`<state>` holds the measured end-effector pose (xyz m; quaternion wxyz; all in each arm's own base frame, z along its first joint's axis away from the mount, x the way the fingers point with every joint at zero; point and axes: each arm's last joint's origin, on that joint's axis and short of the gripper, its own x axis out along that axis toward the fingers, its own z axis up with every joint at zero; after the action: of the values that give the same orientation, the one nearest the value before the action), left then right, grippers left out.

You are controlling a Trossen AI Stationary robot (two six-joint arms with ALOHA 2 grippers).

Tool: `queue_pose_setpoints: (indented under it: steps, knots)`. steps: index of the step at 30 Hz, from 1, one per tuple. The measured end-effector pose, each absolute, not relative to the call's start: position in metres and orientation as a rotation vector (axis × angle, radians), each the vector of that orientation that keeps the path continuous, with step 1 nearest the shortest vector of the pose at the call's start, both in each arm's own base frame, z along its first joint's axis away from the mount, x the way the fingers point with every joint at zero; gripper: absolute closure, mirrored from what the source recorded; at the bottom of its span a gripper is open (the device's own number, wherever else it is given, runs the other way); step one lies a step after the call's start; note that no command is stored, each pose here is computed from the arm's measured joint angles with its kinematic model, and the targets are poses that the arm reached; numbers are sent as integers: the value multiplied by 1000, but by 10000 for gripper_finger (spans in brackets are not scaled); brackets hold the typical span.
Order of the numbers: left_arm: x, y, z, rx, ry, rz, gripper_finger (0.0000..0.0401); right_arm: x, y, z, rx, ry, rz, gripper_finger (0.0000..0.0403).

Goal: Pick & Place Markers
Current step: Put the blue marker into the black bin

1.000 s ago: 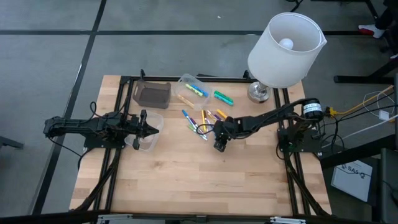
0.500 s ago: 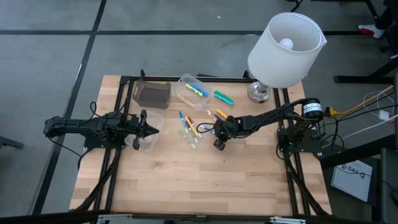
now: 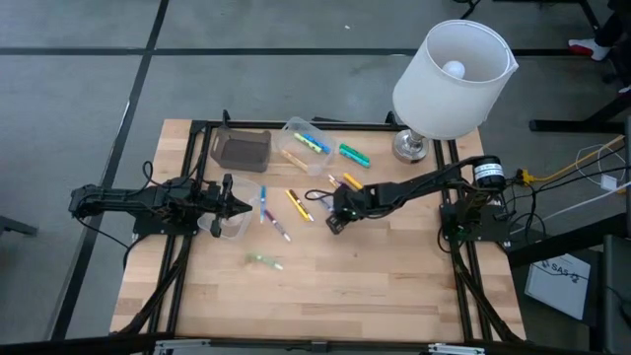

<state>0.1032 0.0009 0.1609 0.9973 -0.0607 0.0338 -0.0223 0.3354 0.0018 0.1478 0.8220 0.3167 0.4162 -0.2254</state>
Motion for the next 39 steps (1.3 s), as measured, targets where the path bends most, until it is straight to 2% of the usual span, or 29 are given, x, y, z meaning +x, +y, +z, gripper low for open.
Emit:
queue_pose_setpoints:
  steps: [11, 20, 27, 39]
  knots:
    - [103, 1, 164, -134, 39, -48, 395, 384, -6, 231, 830, 595, -447, 372]
    - [103, 1, 171, -566, -24, -52, 395, 402, -9, 296, 831, 377, -444, 372]
    - [103, 1, 174, -664, -52, -62, 395, 404, -5, 310, 814, 303, -492, 371]
    - [103, 1, 174, -657, -57, -56, 383, 404, 0, 311, 834, 287, -485, 373]
